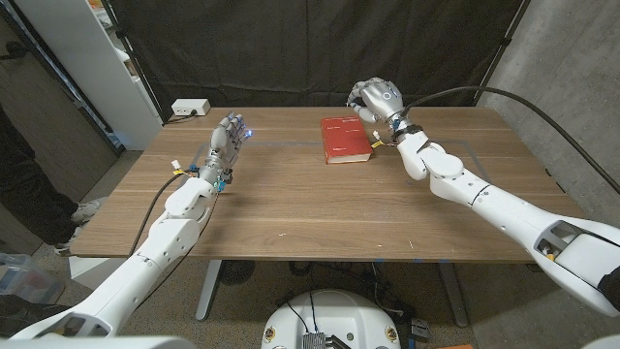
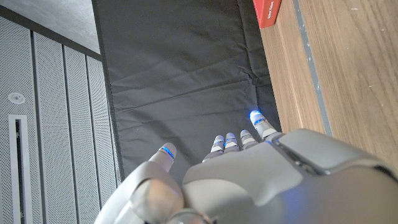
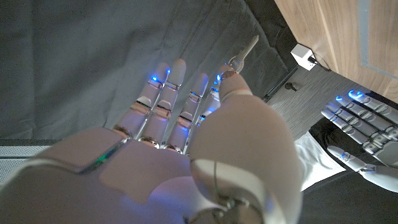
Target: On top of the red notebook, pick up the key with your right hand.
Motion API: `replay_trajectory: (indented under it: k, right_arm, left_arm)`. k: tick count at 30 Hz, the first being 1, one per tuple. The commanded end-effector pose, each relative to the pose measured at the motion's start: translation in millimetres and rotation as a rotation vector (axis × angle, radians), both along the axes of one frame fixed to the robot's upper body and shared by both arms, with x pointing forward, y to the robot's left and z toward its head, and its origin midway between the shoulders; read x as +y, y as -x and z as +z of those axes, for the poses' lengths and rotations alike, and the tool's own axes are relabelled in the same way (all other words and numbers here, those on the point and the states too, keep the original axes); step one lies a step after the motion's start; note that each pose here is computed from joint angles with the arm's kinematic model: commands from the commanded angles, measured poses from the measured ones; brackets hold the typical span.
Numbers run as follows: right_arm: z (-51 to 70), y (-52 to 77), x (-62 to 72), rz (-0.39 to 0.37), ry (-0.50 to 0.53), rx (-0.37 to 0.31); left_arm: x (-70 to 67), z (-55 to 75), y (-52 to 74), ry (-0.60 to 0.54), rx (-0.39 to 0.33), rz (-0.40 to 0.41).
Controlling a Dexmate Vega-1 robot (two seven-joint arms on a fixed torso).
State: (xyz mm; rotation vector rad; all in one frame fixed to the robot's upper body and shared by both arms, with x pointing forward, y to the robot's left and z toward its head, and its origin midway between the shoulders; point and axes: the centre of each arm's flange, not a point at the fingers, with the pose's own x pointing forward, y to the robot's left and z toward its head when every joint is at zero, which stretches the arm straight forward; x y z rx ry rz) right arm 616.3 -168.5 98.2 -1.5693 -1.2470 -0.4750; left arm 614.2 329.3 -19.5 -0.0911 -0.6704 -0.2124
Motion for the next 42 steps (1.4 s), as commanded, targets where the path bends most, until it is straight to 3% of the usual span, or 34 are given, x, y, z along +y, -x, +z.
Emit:
replay_trajectory:
  k: [1, 19, 42]
  right_arm:
    - [11.5, 5.8, 6.6, -0.001, -0.017, -0.023]
    - [31.6, 2.2, 4.9, -0.008, -0.057, -0.065]
    - [38.9, -0.8, 5.4, -0.081, -0.060, -0.094]
  left_arm:
    - [7.4, -0.3, 5.0, 0.000, -0.008, 0.000]
    - [10.6, 1.9, 6.1, 0.000, -0.013, 0.004]
    - [23.6, 10.1, -1.5, -0.037, -0.011, -0.030]
